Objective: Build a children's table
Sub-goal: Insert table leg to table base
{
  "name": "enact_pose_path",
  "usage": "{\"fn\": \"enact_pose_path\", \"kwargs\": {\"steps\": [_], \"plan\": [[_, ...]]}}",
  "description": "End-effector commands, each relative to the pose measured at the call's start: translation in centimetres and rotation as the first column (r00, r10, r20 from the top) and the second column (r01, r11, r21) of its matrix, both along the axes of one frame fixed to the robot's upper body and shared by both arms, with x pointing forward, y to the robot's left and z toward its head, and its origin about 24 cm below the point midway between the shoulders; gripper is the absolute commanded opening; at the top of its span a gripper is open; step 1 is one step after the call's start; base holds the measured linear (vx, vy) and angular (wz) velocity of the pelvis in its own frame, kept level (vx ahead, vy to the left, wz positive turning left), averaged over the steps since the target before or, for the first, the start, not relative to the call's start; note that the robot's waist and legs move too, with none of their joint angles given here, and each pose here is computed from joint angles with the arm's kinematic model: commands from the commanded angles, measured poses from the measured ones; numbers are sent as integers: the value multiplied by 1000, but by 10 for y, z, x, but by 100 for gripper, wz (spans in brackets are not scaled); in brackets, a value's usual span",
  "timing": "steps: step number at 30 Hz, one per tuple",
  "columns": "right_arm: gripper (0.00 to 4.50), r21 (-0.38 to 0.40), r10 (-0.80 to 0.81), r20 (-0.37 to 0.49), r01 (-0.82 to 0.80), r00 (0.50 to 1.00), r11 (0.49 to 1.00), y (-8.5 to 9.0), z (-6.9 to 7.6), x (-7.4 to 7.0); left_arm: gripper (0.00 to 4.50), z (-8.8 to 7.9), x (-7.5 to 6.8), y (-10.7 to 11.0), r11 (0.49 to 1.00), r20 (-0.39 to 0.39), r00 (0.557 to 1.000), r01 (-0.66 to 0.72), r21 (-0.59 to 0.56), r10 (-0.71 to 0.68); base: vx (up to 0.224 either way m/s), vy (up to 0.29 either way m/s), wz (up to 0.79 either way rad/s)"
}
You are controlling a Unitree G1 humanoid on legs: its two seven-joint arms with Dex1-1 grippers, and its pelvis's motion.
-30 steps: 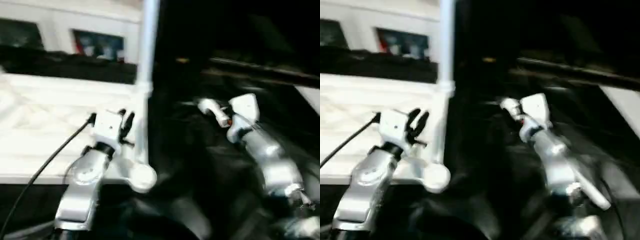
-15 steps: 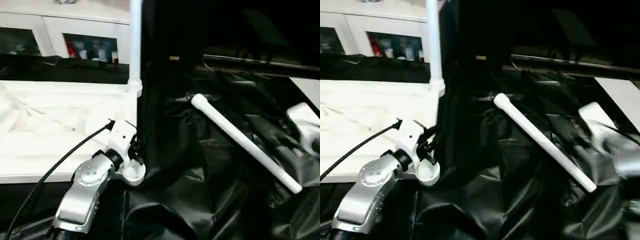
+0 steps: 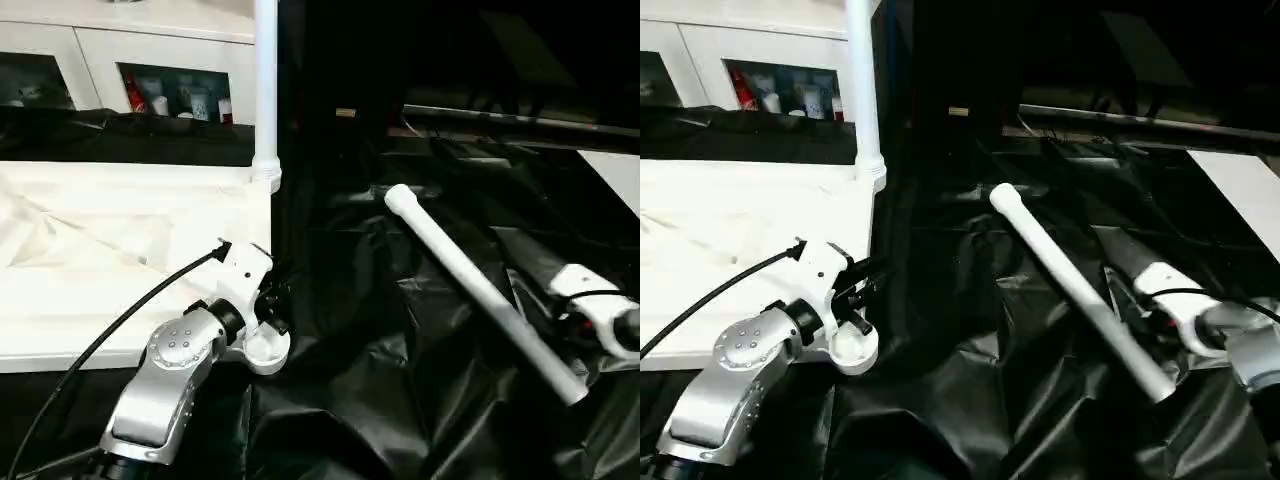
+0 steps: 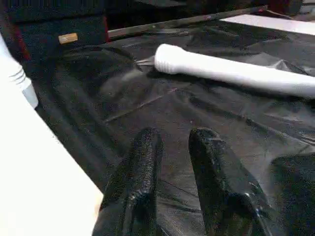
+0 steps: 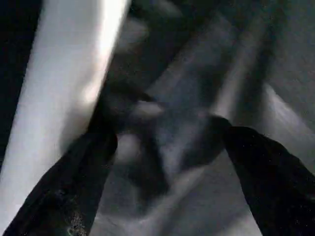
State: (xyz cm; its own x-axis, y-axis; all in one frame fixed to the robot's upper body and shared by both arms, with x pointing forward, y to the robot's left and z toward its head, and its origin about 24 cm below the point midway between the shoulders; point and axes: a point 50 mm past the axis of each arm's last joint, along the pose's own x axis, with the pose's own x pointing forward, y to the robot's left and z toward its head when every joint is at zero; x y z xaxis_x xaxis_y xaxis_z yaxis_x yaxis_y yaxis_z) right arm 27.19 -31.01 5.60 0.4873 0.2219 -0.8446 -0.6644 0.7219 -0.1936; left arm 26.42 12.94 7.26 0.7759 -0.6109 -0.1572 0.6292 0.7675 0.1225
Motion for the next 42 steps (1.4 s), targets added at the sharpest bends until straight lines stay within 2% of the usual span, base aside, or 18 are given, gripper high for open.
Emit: {"fn": "enact_pose_path", "kwargs": {"steps": [1, 5, 8, 10, 11, 14, 15, 16, 20, 23, 25, 26, 28, 31, 33, 34, 35, 42], "plan": [[396, 83, 34, 8, -35, 999, 996, 15, 7, 2, 126, 6, 0, -5, 1000, 10, 1000, 29, -9, -29, 0, 0, 0], [396, 200, 65, 12, -67, 998, 978, 37, 8, 5, 126, 8, 0, -4, 1000, 14, 1000, 27, -8, -27, 0, 0, 0], [396, 249, 101, 0, -98, 995, 964, 53, 2, 5, 126, 8, -1, -4, 1000, 13, 1000, 26, -5, -26, 0, 0, 0], [396, 275, 112, -4, -106, 994, 955, 63, -2, 5, 126, 7, -1, -5, 1000, 12, 1000, 25, -3, -25, 0, 0, 0], [396, 276, 88, 37, -95, 995, 957, 72, -4, 11, 126, 6, -2, -6, 1000, 6, 1000, 21, -3, -21, 0, 0, 0], [396, 279, 63, 71, -80, 995, 957, 77, -3, 17, 126, 5, -2, -6, 1000, 2, 1000, 18, 0, -18, 0, 0, 0], [396, 294, 46, 119, -80, 992, 953, 82, 1, 23, 126, 5, -2, -7, 1000, 1, 1000, 17, 0, -17, 0, 0, 0], [396, 365, 0, 182, -67, 983, 928, 93, 13, 34, 126, 5, -3, -8, 1000, -1, 1000, 16, 0, -16, 0, 0, 0], [428, 535, -94, 209, -33, 973, 844, 109, 33, 45, 133, 3, -4, -7, 1000, -27, 999, 19, -7, -19, 0, 0, 0], [447, 584, -88, 194, -43, 977, 811, 120, 38, 44, 163, 2, -6, -6, 1000, -54, 998, 25, -1, -25, 0, 0, 0], [450, 588, -54, 184, -66, 981, 806, 127, 39, 40, 181, 1, -7, -6, 1000, -64, 998, 28, 8, -27, 0, 0, 0], [450, 585, 28, 123, -95, 992, 805, 138, 34, 28, 181, 1, -8, -6, 1000, -73, 997, 24, 2, -24, 0, 0, 0], [450, 585, 41, 108, -97, 993, 806, 140, 33, 26, 204, 1, -8, -6, 1000, -72, 997, 21, 1, -21, 0, 0, 0], [450, 536, 108, 7, -95, 994, 839, 140, 20, 8, 217, 2, -7, -6, 1000, -66, 998, 22, 16, -21, 0, 0, 0], [450, 449, 107, -4, -94, 994, 888, 134, 11, 5, 248, 2, -7, -5, 1000, -67, 998, 21, 21, -20, 0, 0, 0], [450, 449, 107, -4, -94, 994, 888, 134, 11, 5, 251, 2, -7, -5, 1000, -67, 998, 21, 21, -20, 0, 0, 0], [450, 280, 53, 4, -52, 999, 959, 123, -3, 6, 256, 1, -8, -5, 999, -69, 997, 27, 35, -24, 0, 0, 0], [450, 259, -21, -21, 26, 1000, 966, 116, -2, 4, 310, 1, -10, -6, 998, -72, 997, 39, 47, -36, 0, 0, 0]]}}
